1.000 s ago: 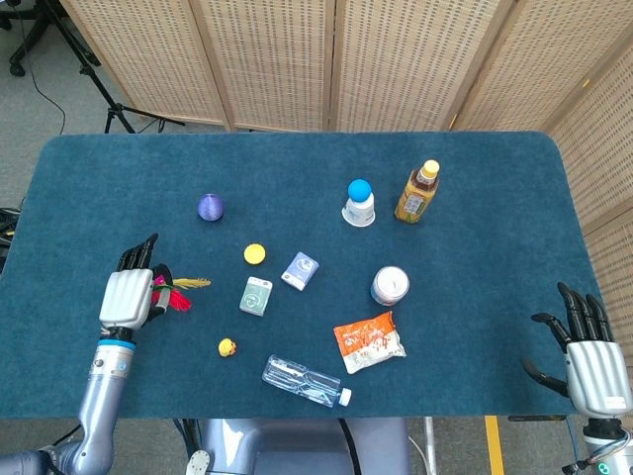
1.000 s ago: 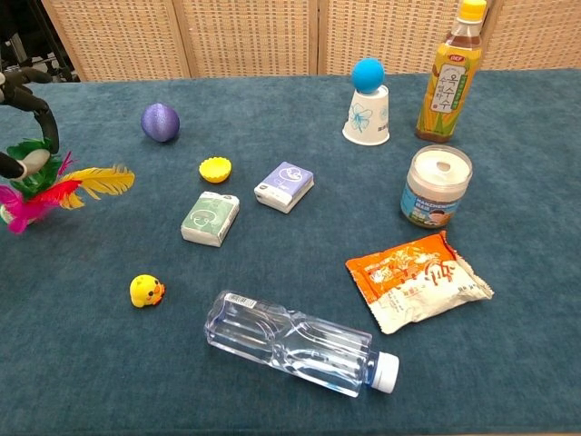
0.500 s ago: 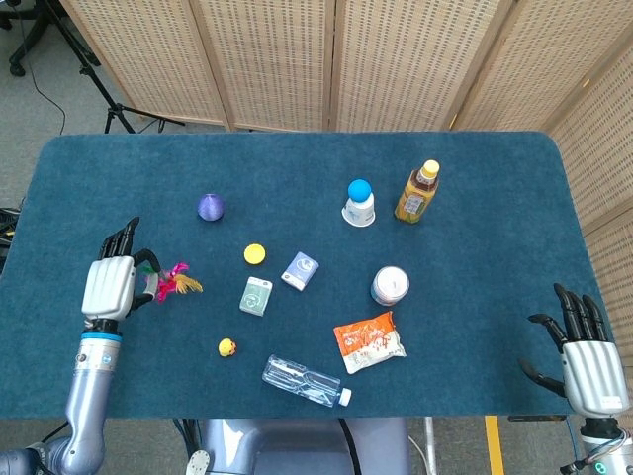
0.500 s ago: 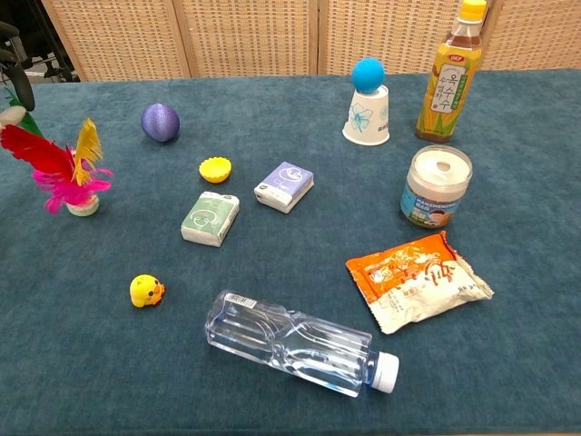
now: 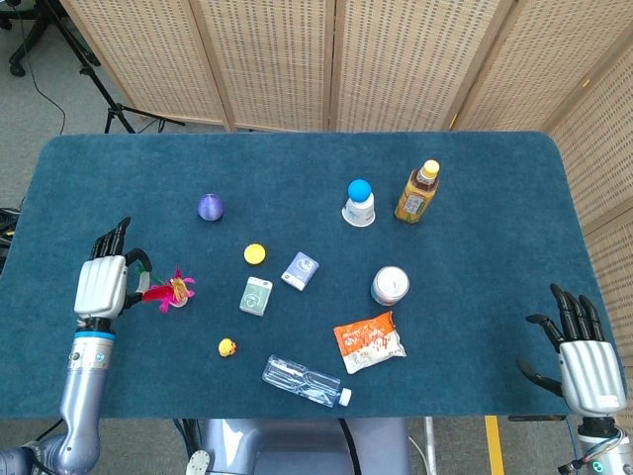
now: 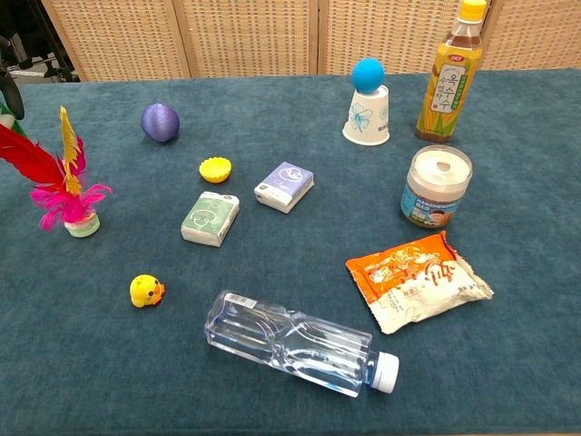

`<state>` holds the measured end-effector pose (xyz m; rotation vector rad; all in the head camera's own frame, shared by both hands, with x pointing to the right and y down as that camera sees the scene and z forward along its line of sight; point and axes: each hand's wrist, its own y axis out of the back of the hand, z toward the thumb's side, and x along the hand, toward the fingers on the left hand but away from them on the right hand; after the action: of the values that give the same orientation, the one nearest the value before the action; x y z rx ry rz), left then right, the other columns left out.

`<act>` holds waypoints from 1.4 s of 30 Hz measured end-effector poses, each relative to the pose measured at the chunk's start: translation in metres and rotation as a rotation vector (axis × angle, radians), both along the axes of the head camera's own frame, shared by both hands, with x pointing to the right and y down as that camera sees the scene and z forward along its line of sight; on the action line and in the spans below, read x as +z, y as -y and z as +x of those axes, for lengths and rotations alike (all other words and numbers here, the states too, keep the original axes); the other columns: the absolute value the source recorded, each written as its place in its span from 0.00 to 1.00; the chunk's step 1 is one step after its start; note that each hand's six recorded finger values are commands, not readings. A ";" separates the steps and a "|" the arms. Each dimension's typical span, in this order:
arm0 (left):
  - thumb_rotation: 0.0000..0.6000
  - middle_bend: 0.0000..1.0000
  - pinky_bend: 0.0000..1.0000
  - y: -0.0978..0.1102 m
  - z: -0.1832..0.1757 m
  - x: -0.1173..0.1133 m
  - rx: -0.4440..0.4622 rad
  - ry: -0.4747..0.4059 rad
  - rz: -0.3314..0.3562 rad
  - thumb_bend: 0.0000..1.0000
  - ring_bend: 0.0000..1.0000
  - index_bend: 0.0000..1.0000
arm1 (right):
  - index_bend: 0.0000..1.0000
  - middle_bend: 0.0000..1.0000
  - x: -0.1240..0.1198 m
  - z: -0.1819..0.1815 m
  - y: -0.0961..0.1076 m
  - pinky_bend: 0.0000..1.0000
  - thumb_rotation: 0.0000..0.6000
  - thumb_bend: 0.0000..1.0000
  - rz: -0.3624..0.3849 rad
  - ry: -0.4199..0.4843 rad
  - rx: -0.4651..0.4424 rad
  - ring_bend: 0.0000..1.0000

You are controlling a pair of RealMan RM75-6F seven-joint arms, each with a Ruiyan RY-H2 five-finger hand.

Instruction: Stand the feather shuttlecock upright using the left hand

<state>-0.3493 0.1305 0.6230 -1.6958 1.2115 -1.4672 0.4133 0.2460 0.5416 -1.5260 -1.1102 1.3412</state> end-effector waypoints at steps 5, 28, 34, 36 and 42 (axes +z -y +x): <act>1.00 0.00 0.11 -0.001 0.000 0.000 0.007 0.008 0.001 0.47 0.08 0.60 | 0.31 0.00 0.000 0.000 0.000 0.00 1.00 0.21 0.001 0.000 0.000 0.00; 1.00 0.00 0.11 -0.002 0.004 -0.021 0.043 -0.052 0.090 0.26 0.07 0.42 | 0.31 0.00 -0.004 -0.002 0.001 0.00 1.00 0.21 0.042 0.015 -0.005 0.00; 1.00 0.00 0.11 -0.006 0.001 -0.030 0.044 -0.071 0.116 0.23 0.07 0.39 | 0.31 0.00 -0.005 -0.003 0.000 0.00 1.00 0.21 0.049 0.018 -0.010 0.00; 1.00 0.00 0.11 -0.007 -0.002 -0.033 0.037 -0.076 0.126 0.19 0.07 0.38 | 0.31 0.00 -0.005 -0.004 0.000 0.00 1.00 0.21 0.050 0.019 -0.011 0.00; 1.00 0.00 0.11 -0.010 -0.017 -0.039 0.003 -0.099 0.144 0.01 0.07 0.35 | 0.31 0.00 -0.005 -0.004 0.000 0.00 1.00 0.21 0.049 0.018 -0.013 0.00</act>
<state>-0.3665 0.1405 0.5839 -1.6889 1.3324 -1.2749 0.4092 0.2460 0.5369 -1.5097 -1.1349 1.2846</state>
